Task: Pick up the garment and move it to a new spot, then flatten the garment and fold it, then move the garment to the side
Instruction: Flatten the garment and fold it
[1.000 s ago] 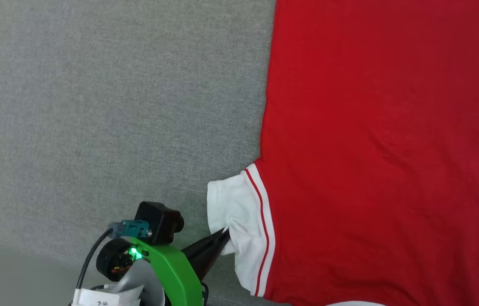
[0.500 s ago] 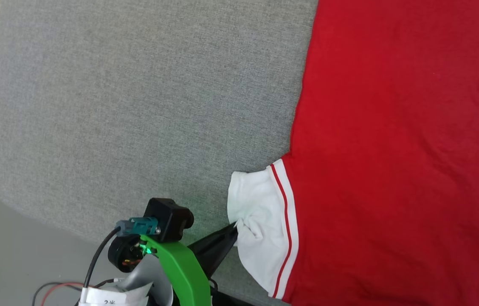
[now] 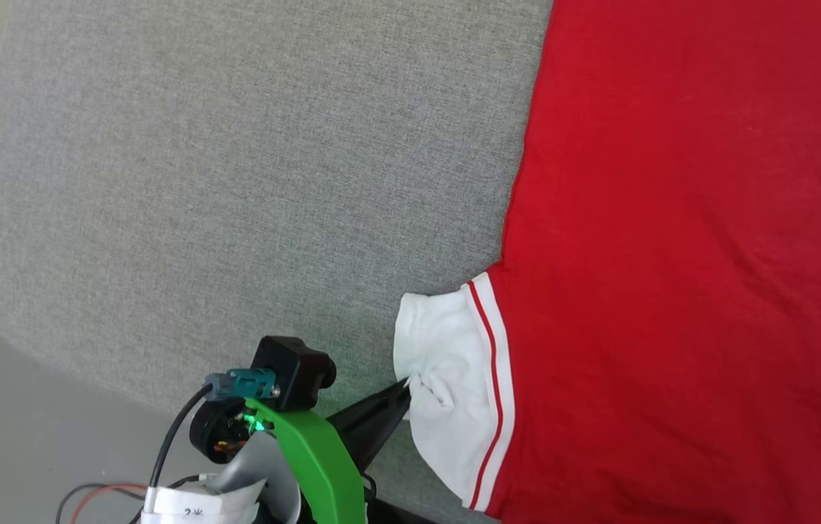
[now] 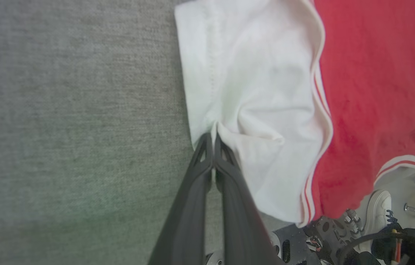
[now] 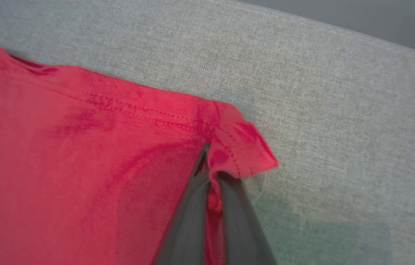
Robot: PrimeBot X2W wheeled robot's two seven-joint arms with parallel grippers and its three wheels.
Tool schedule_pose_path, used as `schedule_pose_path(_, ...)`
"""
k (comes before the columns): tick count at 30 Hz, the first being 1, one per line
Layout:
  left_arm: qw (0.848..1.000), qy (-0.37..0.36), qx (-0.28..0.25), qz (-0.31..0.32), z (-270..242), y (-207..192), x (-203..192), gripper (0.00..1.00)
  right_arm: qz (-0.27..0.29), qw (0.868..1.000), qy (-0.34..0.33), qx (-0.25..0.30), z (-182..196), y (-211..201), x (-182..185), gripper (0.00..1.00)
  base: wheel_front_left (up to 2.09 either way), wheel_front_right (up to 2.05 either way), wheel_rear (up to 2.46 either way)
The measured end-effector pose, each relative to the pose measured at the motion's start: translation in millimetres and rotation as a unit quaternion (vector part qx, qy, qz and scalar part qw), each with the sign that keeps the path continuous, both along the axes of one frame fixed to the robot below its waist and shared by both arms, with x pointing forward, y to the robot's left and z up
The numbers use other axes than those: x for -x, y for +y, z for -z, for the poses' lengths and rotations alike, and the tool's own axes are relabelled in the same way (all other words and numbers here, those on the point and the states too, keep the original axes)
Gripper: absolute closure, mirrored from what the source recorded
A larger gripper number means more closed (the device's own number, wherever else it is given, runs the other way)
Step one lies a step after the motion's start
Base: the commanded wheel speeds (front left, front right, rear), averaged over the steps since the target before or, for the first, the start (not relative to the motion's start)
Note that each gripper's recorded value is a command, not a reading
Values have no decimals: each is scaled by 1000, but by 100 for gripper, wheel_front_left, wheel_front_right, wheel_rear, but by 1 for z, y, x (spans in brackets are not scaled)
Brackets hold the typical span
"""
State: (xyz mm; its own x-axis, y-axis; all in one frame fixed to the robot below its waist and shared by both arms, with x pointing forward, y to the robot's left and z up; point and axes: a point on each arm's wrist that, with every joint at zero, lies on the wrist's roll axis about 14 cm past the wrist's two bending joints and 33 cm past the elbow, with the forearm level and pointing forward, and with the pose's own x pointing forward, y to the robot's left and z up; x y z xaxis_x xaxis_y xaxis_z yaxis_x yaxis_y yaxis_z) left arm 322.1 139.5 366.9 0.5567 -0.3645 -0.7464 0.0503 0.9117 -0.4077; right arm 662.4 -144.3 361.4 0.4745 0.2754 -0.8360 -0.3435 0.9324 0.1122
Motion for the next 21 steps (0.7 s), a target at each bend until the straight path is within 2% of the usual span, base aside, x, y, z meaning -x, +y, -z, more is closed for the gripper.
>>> schedule_pose_path(9, 1000, -27, -7, 1, -10, 4, -5, 100, 9, 1000, 1, 17, -7, -17, 21, 100, 0, 0, 0)
schedule_pose_path(15, 998, -55, -13, 3, -24, 7, -9, 100, 17, 1000, 0, 23, -12, -32, 53, 100, 0, 0, 0)
schedule_pose_path(21, 997, -70, -18, 11, -33, 5, -7, 100, 40, 999, -1, -1, -16, -44, 95, 100, 0, 0, 0)
